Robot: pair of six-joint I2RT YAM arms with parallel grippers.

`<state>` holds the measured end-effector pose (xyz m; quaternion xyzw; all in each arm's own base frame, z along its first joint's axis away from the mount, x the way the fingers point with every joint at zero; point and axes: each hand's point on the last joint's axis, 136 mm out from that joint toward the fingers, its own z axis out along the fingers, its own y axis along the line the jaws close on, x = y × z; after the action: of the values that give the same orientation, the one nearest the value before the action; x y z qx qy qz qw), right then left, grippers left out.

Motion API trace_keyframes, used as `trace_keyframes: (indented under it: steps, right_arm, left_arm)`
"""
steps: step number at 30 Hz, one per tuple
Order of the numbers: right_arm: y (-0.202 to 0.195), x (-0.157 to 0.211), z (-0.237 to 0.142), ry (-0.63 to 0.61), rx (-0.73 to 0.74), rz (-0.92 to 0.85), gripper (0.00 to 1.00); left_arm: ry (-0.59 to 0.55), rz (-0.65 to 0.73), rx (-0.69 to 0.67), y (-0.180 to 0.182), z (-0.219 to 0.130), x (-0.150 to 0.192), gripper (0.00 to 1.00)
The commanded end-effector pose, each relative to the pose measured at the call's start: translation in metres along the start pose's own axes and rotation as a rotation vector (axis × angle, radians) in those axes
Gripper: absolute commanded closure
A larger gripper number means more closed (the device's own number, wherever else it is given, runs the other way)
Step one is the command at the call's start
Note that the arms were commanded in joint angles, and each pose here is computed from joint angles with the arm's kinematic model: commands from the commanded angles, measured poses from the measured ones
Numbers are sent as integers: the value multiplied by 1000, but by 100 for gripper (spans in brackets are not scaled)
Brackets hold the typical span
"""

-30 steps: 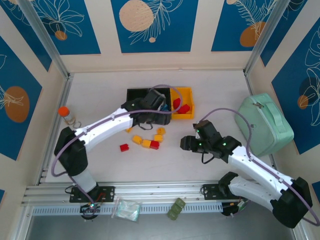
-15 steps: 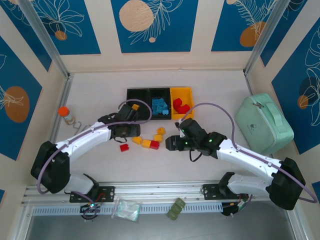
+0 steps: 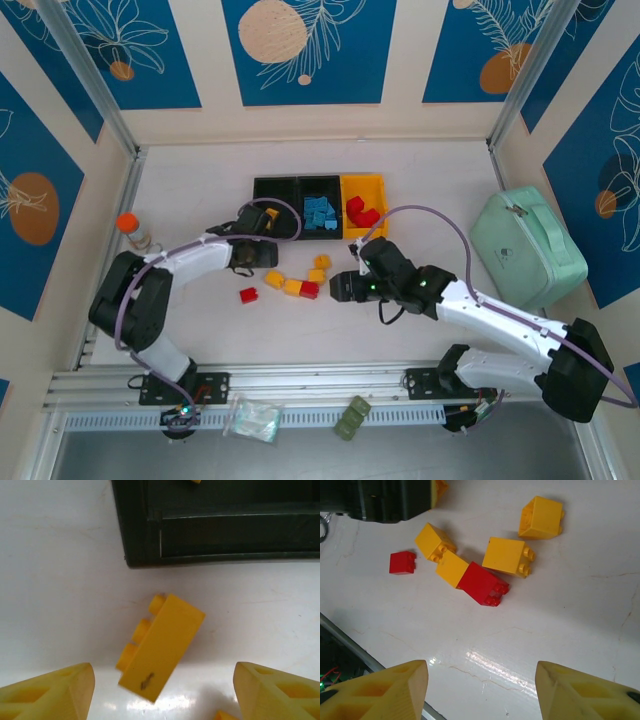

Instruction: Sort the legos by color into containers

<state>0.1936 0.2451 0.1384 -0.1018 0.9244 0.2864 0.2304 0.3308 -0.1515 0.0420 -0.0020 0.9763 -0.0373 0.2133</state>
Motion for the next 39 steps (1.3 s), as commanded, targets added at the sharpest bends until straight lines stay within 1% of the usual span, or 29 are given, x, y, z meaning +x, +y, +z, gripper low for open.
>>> trace_keyframes:
  steps: [1, 3, 5, 10, 14, 17, 18, 22, 26, 29, 35, 39]
  right_arm:
    - [-5, 2, -2, 0, 8, -3, 41]
    - [-6, 2, -2, -2, 8, -1, 41]
    - [-7, 2, -1, 0, 7, 2, 42]
    - [-8, 2, 0, -2, 5, 10, 42]
    - [-7, 0, 2, -4, 2, 8, 42]
    - [-5, -2, 2, -6, -5, 4, 42]
    - [-4, -3, 2, -7, -6, 3, 42]
    - [0, -5, 3, -5, -16, -2, 42]
    - [3, -8, 4, -5, -23, -9, 42]
    - [3, -8, 7, -2, -23, -10, 42]
    - [3, -8, 8, 3, -24, -6, 42]
    - [-1, -4, 7, 1, -12, 3, 42]
  left_arm:
    - [-22, 8, -4, -1, 7, -15, 33]
    - [-10, 12, -10, -1, 11, -13, 40]
    - [-1, 12, -12, 0, 12, -10, 50]
    - [11, 9, 4, 2, 4, 0, 68]
    - [3, 3, 27, 3, -11, 7, 77]
    - [-10, -1, 42, 4, -25, 9, 79]
    - [-14, -1, 47, 4, -30, 9, 82]
    - [-34, -11, 77, 2, -51, 7, 82]
    - [-61, -18, 117, -7, -72, -8, 82]
    - [-69, -20, 141, -17, -80, -24, 82]
    - [-62, -24, 156, -37, -73, -63, 80]
    - [-35, -25, 146, -50, -55, -84, 80]
